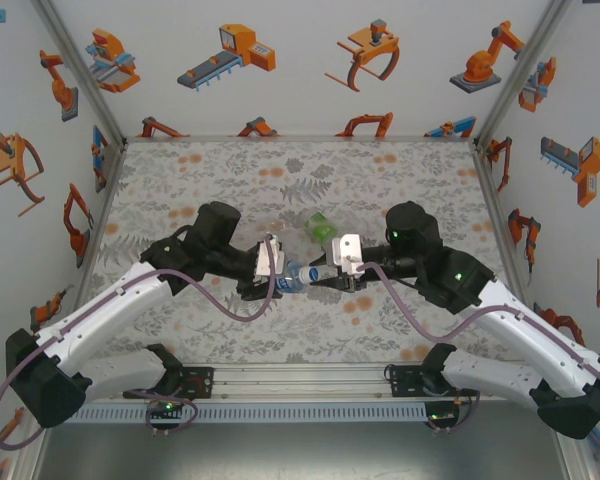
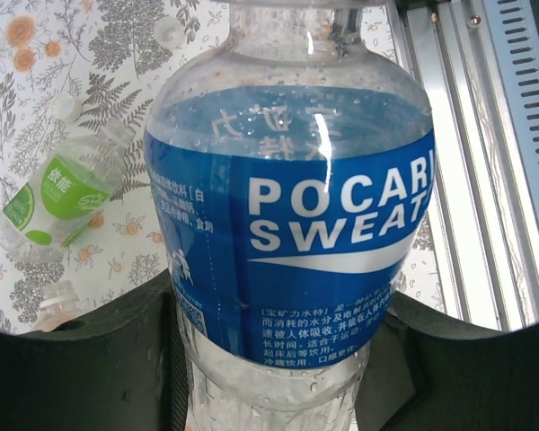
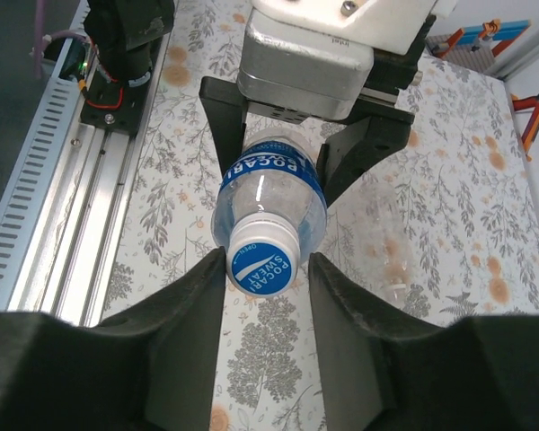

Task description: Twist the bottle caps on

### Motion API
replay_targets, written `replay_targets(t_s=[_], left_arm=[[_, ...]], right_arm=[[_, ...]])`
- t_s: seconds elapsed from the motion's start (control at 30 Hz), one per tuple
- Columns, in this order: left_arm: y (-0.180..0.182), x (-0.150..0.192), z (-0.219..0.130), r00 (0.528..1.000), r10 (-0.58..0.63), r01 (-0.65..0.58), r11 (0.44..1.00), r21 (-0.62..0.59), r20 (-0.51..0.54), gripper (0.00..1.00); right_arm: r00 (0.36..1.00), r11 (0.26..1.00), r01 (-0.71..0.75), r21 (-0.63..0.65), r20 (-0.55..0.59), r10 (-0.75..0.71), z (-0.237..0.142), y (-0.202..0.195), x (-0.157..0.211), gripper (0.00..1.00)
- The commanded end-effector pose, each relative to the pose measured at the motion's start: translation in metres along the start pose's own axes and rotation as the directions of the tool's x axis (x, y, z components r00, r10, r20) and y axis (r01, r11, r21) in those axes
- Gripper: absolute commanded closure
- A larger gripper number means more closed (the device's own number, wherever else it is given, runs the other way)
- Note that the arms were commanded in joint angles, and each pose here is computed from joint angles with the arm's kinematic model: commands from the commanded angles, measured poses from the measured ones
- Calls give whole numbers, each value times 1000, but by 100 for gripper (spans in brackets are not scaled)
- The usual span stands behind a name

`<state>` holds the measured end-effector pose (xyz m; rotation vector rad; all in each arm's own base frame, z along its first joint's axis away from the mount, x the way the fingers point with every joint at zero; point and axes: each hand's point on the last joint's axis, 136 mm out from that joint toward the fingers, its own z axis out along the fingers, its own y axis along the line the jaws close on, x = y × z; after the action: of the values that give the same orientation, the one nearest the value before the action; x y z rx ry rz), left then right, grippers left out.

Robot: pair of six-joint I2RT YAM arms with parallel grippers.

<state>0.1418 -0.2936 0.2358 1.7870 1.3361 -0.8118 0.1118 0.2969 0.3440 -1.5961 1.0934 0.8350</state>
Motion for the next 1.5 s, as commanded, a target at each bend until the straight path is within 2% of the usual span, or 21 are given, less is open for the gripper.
replay_targets(t_s=[0.0,0.23,0.33,0.4,0.43,0.47,0.53,0.6,0.63,0.7,0.73,0.77,0.83,0.93,1.0,1.07,1.1,1.17,1.3,1.37,1.47], left_arm=[[-5,-14,-3,999,0,-1,999,39,37,100],[-3,-16,-3,999,4,-6,999,35,42,100],[1,-17,-2,999,-6,5,1000,17,43,100],[10,-16,-2,1000,-10,11,999,-30,29,100],[17,-14,-2,1000,-14,16,998,-65,21,100],[25,-13,-3,1000,-16,17,994,-111,11,100],[42,-11,-5,1000,-15,14,979,-204,0,100],[56,-9,-8,1000,-13,10,959,-283,-7,100],[60,-8,-8,1000,-11,8,952,-307,-9,100],[66,-8,-9,1000,-5,2,941,-338,-8,100],[67,-8,-8,1000,-5,2,940,-340,-8,100],[67,-8,-7,1000,-4,1,941,-338,-9,100],[67,-7,-6,1000,-8,3,943,-332,-13,100],[65,-7,-4,1000,-11,4,948,-317,-19,100],[62,-7,-4,1000,-10,3,953,-302,-20,100],[58,-7,-4,1000,-7,1,958,-287,-22,100],[58,-7,-4,1000,-8,2,959,-282,-22,100],[54,-8,-5,1000,-8,2,964,-267,-23,100],[42,-11,-4,1000,-7,4,979,-203,-14,100],[35,-14,-4,1000,-4,4,986,-166,-4,100],[25,-20,-5,1000,2,0,993,-115,19,100]], right_arm=[[999,1000,26,-7,21,-26,1,1,-3,64],[998,999,-32,-4,45,32,2,0,-5,66],[984,983,-167,70,68,162,5,-16,-5,78],[932,918,-361,165,107,348,6,-37,-1,91],[889,865,-458,205,135,438,5,-47,3,95],[818,779,-575,251,181,546,3,-59,7,100],[637,559,-768,313,281,718,-1,-79,20,100],[378,247,-907,340,405,832,-8,-96,41,100],[289,142,-932,333,446,847,-11,-99,48,100],[46,-137,-945,299,531,846,-14,-100,70,100],[-31,-230,-927,295,553,833,-15,-100,80,100],[-70,-280,-913,297,561,825,-14,-99,85,100],[-85,-293,-911,290,564,821,-10,-103,84,100],[-47,-253,-922,294,564,824,-9,-110,77,100],[36,-166,-936,311,551,834,-11,-115,66,100],[184,-7,-939,345,518,835,-16,-119,46,83],[249,66,-933,354,500,830,-19,-120,36,77],[445,287,-876,389,417,793,-23,-115,14,64],[753,646,-652,396,237,615,-26,-93,-14,53],[862,788,-504,354,152,483,-25,-77,-23,51],[964,938,-265,225,53,260,-19,-48,-30,48]])
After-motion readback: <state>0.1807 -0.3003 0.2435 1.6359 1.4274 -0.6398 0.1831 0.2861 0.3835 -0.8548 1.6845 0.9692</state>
